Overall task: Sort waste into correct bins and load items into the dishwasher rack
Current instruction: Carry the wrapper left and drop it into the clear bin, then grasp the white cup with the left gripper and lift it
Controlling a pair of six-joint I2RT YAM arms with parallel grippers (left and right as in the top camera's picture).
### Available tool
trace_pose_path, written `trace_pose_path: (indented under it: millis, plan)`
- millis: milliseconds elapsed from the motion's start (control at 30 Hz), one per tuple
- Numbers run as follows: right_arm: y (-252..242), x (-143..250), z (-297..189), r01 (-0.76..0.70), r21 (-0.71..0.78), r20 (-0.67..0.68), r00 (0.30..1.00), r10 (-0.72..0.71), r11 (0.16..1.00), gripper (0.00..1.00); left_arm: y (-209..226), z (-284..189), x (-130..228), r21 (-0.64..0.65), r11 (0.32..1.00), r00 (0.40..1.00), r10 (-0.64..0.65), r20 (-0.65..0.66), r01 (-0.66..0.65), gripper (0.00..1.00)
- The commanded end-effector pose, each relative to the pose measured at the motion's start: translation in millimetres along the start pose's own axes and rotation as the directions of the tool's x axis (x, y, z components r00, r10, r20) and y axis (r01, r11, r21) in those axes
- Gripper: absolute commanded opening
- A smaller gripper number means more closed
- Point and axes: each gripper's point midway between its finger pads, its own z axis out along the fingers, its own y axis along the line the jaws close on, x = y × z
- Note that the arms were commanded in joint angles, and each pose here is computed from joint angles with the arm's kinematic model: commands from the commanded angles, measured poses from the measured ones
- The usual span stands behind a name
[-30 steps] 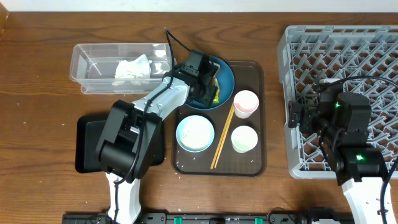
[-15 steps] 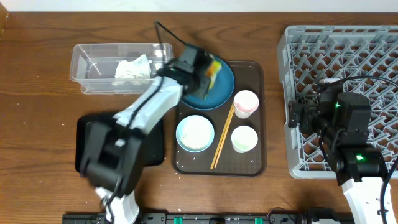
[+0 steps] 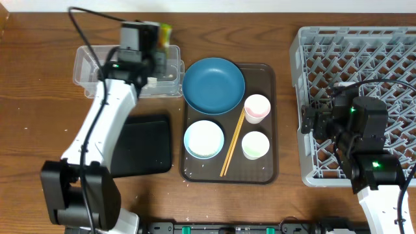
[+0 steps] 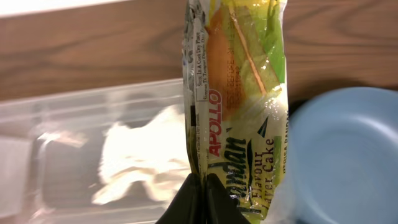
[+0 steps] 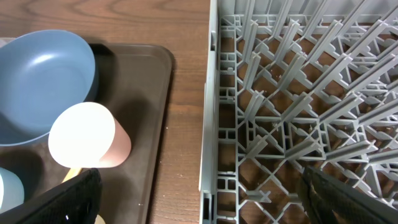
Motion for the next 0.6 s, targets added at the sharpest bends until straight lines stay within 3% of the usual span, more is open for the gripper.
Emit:
trace_pose_path:
  millis: [0,67,167,300,433,567]
  plan:
    - [3.5,-9.1,-4.3,0.017,-0.012,0.022,1.000,-0.016,1.000,0.99,26.9,12.6,10.0,-0.051,0.998,0.998,-0.047,-0.039,0.045,0.17]
    - [3.6,-9.2,-4.4,0.017,-0.012,0.023,1.000,-0.016,1.000,0.99,36.3,15.6,14.9,-0.064,0.996,0.996,-0.063,-0.055,0.060,0.35]
    - [3.6,-9.8,-4.4,0.017,-0.012,0.025,1.000,-0.017,1.000,0.99,44.0,15.4,13.1,-0.075,0.995,0.996,-0.075,-0.046,0.072,0.51]
    - [3.6,-10.4,-4.4,0.017,-0.012,0.028,0.999,-0.017,1.000,0.99,36.2,5.3,8.5,-0.030,0.994,0.994,-0.104,-0.032,0.103,0.54]
    - [3.6,-10.8,-4.3,0.017,-0.012,0.029,0.999,-0.017,1.000,0.99,-19.3,-20.7,6.6,0.243,0.964,0.994,-0.097,-0.051,0.107,0.55]
    - [3.6,-10.5,-4.1,0.017,-0.012,0.028,0.999,-0.017,1.000,0.99,-97.0,-52.1,21.6,0.560,0.822,0.991,-0.038,-0.131,0.105,0.54]
